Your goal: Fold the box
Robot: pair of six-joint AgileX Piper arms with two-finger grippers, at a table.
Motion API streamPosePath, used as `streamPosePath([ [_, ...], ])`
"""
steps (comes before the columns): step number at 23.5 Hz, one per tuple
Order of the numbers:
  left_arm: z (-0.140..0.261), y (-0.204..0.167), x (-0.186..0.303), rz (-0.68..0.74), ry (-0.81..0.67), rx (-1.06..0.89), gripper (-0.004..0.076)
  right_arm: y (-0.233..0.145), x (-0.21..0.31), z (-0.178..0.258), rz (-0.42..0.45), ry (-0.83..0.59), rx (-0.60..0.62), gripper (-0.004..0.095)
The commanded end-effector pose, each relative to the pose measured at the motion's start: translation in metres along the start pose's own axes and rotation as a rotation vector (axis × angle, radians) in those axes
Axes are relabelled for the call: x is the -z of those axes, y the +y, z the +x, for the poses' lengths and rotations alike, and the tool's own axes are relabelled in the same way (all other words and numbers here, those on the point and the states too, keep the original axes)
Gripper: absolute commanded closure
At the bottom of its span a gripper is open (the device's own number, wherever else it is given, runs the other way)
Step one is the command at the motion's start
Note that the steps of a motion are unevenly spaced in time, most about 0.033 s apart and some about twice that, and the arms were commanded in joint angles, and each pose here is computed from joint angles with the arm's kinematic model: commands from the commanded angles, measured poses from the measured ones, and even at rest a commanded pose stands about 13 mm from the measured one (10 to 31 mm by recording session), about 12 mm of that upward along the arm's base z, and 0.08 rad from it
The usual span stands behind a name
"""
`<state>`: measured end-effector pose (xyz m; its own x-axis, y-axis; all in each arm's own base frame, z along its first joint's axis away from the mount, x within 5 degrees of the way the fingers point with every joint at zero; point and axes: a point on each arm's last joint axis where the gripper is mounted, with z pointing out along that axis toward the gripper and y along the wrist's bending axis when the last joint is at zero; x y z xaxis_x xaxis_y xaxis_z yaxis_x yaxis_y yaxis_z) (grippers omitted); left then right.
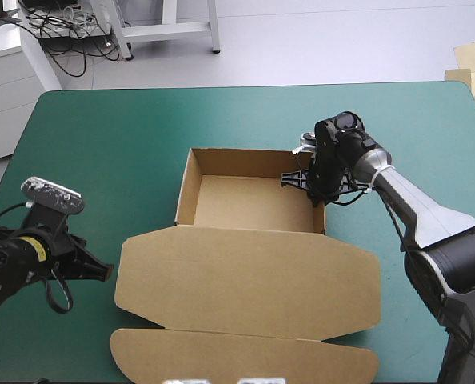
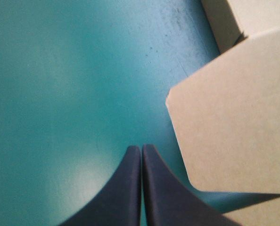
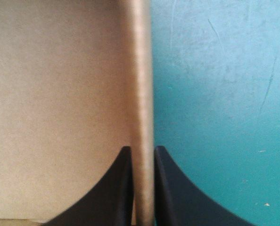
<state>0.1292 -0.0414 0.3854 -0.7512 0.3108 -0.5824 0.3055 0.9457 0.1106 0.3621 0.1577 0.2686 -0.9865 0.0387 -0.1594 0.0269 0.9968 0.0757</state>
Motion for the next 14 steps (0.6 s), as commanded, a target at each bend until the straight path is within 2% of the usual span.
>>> streamPosePath([
  [1,0.016,0.0,0.004,0.005,-0.048,0.042,0.0734,-0.007,0.028,0.001,-0.092,-0.017,-0.008,0.0913],
  [9,0.073,-0.002,-0.018,0.004,0.001,0.104,0.0734,-0.013,0.029,-0.001,-0.064,-0.032,0.017,0.0928],
  [14,0.113,-0.004,-0.035,0.001,0.035,0.169,0.0734,-0.03,0.057,-0.01,-0.035,-0.137,0.022,0.0928],
])
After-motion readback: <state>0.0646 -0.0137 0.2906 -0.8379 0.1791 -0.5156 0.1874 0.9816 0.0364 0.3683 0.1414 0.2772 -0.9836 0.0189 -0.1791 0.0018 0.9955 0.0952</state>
